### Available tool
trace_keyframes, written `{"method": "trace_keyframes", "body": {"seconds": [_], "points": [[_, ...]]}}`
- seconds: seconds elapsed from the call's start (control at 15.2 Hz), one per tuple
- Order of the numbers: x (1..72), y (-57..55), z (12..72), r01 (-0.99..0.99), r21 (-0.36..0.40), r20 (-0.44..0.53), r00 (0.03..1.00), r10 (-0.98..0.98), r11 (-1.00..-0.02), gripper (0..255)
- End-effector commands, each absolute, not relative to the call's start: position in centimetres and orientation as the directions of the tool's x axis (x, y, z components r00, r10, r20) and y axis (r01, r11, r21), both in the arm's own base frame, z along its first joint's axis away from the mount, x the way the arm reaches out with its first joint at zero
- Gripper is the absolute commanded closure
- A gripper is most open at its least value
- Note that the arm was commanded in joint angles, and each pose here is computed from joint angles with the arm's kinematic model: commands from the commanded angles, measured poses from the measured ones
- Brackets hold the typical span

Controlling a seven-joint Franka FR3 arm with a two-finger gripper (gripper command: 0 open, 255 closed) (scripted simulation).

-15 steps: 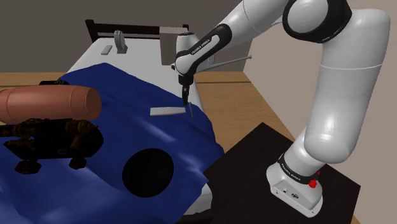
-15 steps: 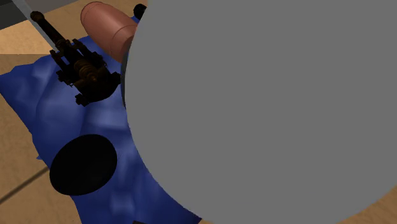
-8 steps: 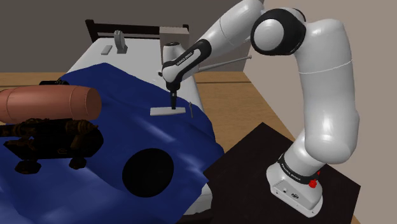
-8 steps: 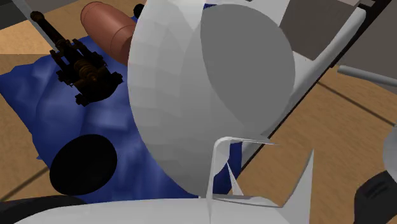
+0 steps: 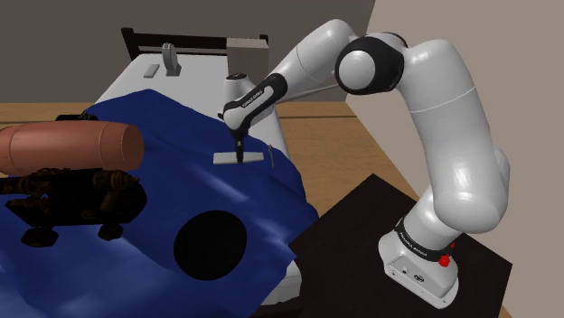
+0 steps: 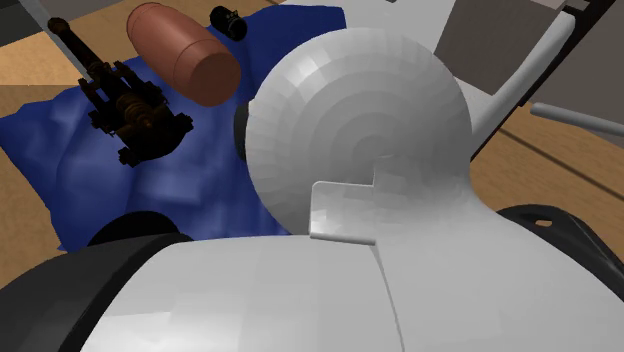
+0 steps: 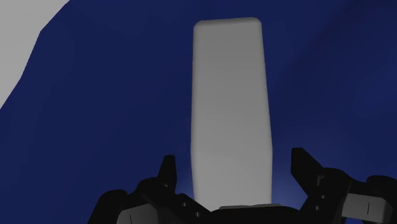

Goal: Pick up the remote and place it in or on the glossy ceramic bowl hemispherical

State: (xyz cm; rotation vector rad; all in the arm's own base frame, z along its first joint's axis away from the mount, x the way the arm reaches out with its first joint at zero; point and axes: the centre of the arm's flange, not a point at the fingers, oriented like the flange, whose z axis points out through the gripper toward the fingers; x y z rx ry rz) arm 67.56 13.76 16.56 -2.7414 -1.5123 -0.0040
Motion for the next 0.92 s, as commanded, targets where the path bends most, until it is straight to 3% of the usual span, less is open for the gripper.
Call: {"method": "trace_keyframes", "body": {"seconds": [0.0,0.53,0.59,0.86], "points": [[67.50,13.76,15.45,0.846,-0.008,0.008,0.533,0.846,-0.533,0],[67.50,13.76,15.15,0.846,-0.008,0.008,0.533,0.846,-0.533,0],[67.50,13.76,15.15,0.846,-0.008,0.008,0.533,0.846,-0.533,255],[67.50,13.76,15.15,0.846,-0.008,0.008,0.533,0.846,-0.533,255]]}}
